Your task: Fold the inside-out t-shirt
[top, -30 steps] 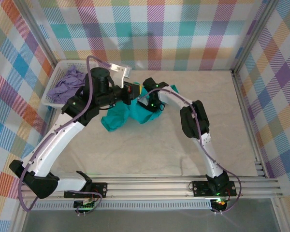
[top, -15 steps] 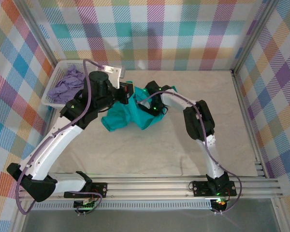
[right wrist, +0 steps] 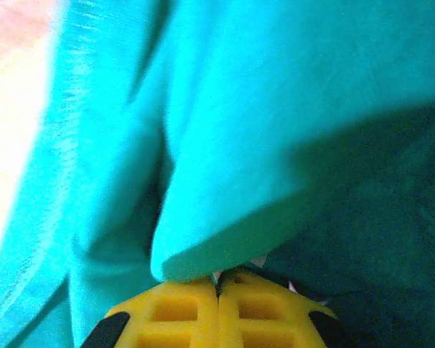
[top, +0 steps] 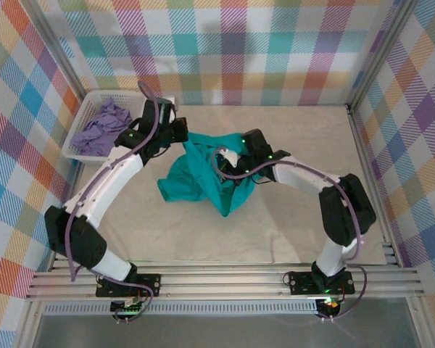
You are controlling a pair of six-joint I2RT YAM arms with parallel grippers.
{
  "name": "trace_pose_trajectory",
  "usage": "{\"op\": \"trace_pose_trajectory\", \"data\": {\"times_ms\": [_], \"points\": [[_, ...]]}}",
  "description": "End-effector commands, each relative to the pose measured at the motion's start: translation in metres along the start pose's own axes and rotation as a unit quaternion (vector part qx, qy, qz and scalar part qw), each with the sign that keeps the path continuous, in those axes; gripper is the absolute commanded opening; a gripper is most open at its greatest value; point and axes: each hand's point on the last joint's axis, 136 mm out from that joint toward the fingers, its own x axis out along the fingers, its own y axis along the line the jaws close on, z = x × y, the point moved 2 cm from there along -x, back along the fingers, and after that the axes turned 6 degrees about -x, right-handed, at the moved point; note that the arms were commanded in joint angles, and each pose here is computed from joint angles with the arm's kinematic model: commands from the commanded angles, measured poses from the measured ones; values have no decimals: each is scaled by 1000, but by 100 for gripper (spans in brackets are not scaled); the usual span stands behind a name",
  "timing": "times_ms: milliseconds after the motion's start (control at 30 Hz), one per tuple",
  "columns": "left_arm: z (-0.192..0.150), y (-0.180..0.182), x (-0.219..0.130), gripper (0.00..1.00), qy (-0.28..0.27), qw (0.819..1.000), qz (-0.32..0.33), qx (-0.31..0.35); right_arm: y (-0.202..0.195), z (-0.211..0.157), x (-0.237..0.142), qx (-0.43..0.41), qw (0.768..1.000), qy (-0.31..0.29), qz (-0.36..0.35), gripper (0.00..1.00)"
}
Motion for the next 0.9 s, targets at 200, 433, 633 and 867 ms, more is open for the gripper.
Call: {"op": "trace_pose_trajectory", "data": {"times_ms": [200,433,633,867], "points": [[-9,65,31,0,16,994,28,-107,-6,62,-38,-49,991,-118,-26,0],[-25,115,26,0,10,988,68,-140,-17,74,-56,-62,988,-128,-60,0],[-72,154,43,0,26,978,105,-177,-44,116,-110,-46,968,-222,-109,0],[-118,127,39,14,43,985,44,-161,-41,111,-105,0,969,-239,-65,0]]}}
